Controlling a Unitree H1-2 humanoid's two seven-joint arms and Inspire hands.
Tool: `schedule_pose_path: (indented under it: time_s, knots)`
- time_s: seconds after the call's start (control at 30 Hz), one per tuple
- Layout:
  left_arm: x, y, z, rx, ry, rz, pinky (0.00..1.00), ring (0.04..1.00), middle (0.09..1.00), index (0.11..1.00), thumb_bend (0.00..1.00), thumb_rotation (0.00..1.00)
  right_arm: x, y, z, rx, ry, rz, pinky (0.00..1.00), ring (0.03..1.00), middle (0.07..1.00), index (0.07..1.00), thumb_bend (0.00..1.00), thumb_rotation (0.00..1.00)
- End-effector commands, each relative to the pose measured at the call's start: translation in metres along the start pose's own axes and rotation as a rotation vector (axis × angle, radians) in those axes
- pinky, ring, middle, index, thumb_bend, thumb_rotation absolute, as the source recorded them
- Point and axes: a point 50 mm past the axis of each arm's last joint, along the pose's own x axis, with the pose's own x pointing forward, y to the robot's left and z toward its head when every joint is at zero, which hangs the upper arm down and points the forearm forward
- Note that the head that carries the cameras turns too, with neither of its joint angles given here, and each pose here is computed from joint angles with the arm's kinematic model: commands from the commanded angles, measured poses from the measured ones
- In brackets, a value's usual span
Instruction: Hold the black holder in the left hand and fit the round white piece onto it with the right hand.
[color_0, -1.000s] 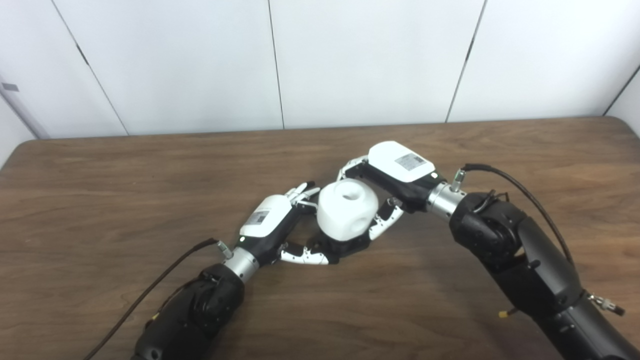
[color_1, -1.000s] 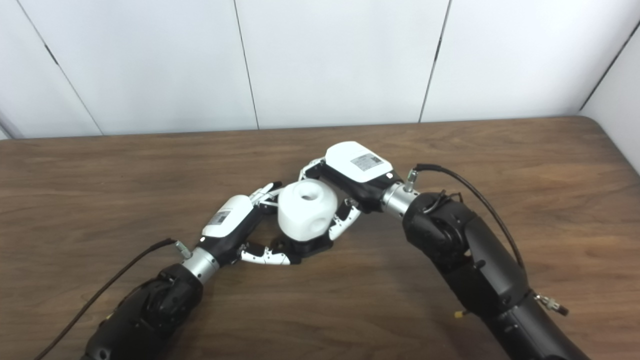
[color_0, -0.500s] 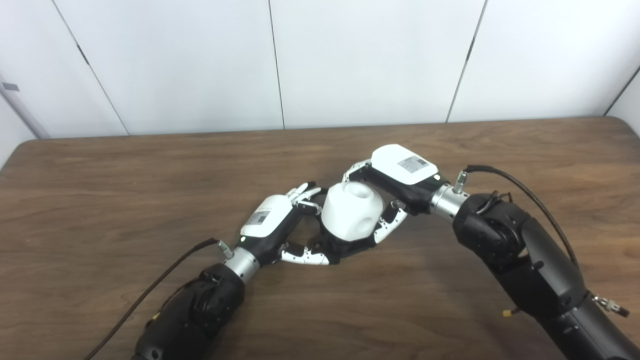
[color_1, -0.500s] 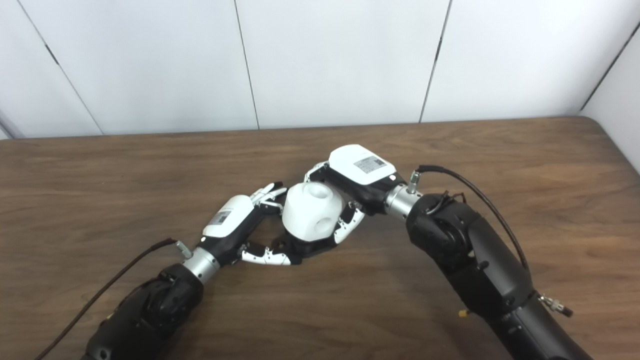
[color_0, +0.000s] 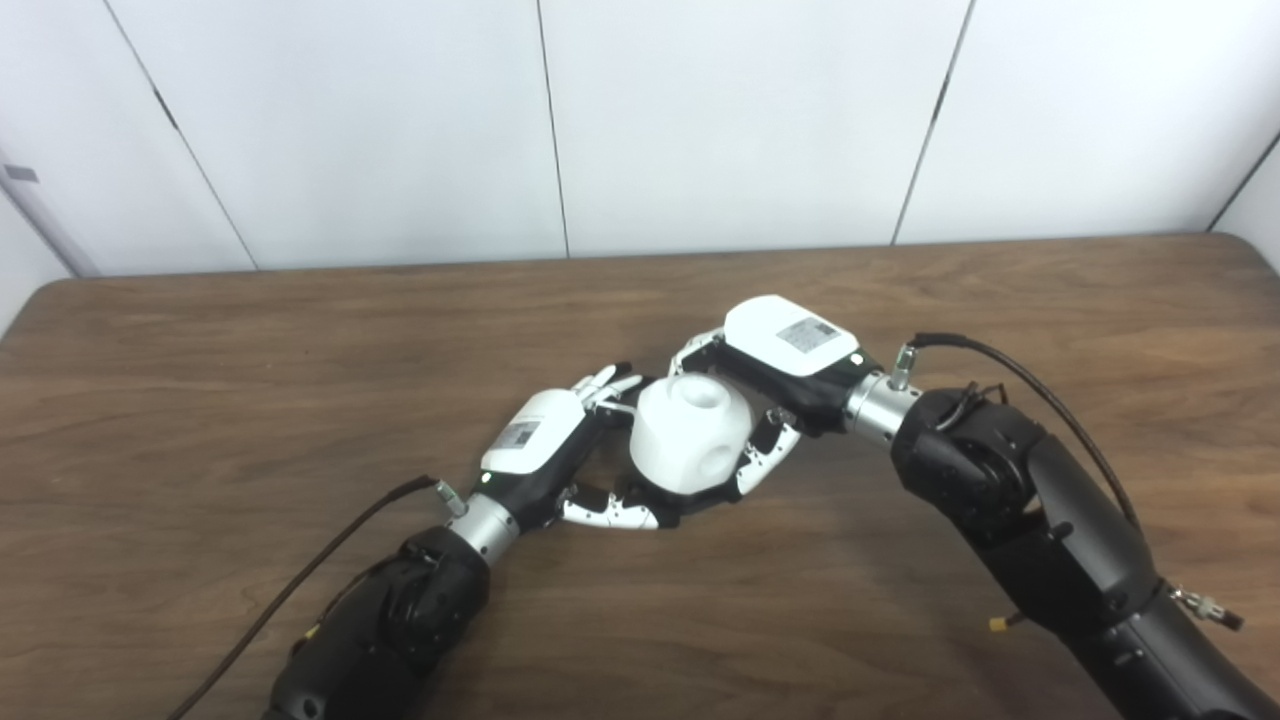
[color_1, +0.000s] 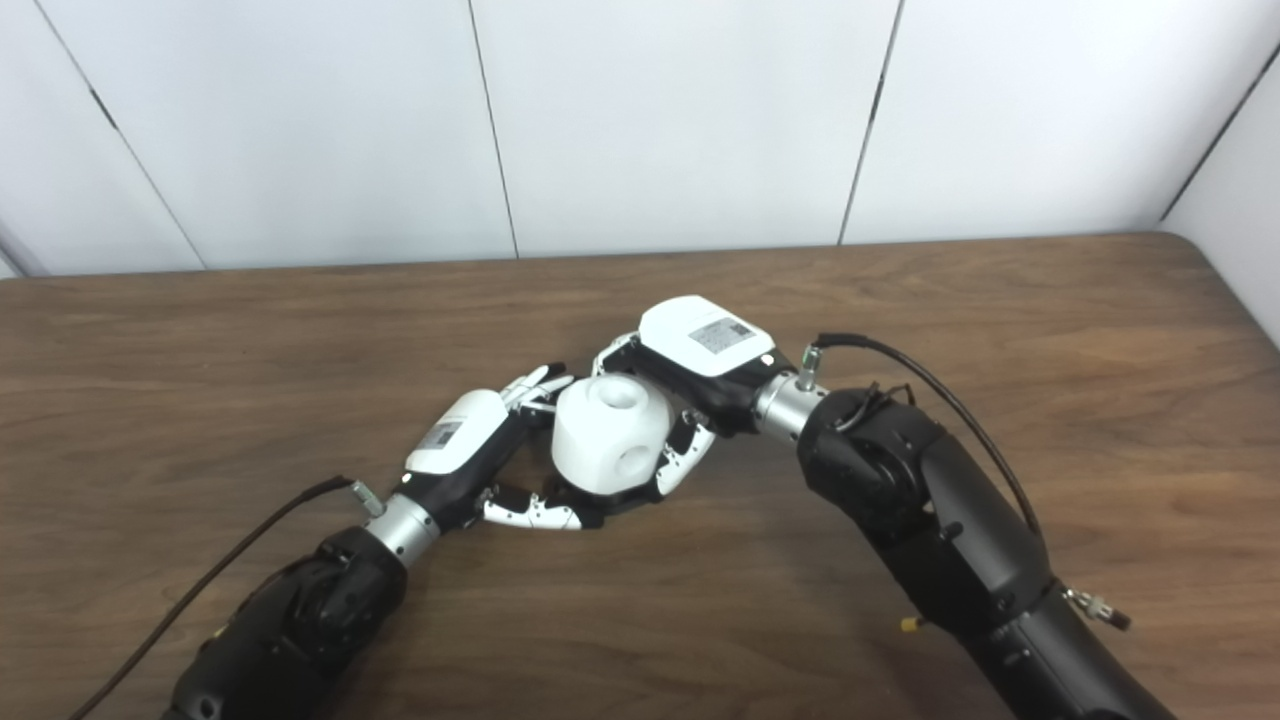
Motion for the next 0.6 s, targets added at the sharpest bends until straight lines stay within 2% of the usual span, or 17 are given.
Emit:
schedule_pose_path:
  time_s: [0.0, 0.37, 0.53, 0.57]
  knots:
    - [-0.0307, -0.0612, -0.0109, -0.001, 0.113, -0.265, 0.96, 0.992, 0.914, 0.484, 0.52, 0.06, 0.0096, -0.0233, 0.0115, -0.056, -0.063, -0.049, 0.63, 0.684, 0.689, 0.481, 0.52, 0.13]
    - [-0.0312, -0.061, -0.0094, 0.003, 0.112, -0.268, 0.96, 0.992, 0.915, 0.484, 0.52, 0.05, 0.0112, -0.0244, 0.0125, -0.111, -0.077, -0.035, 0.63, 0.686, 0.685, 0.481, 0.52, 0.13]
    - [-0.0317, -0.0605, -0.0107, 0.005, 0.117, -0.268, 0.97, 0.993, 0.917, 0.484, 0.52, 0.05, 0.0089, -0.025, 0.0098, -0.082, -0.036, -0.004, 0.65, 0.685, 0.696, 0.49, 0.52, 0.14]
    - [-0.0319, -0.0604, -0.011, 0.006, 0.118, -0.268, 0.97, 0.994, 0.916, 0.484, 0.52, 0.05, 0.008, -0.0264, 0.0092, -0.083, -0.021, 0.008, 0.67, 0.725, 0.771, 0.712, 0.75, 0.23]
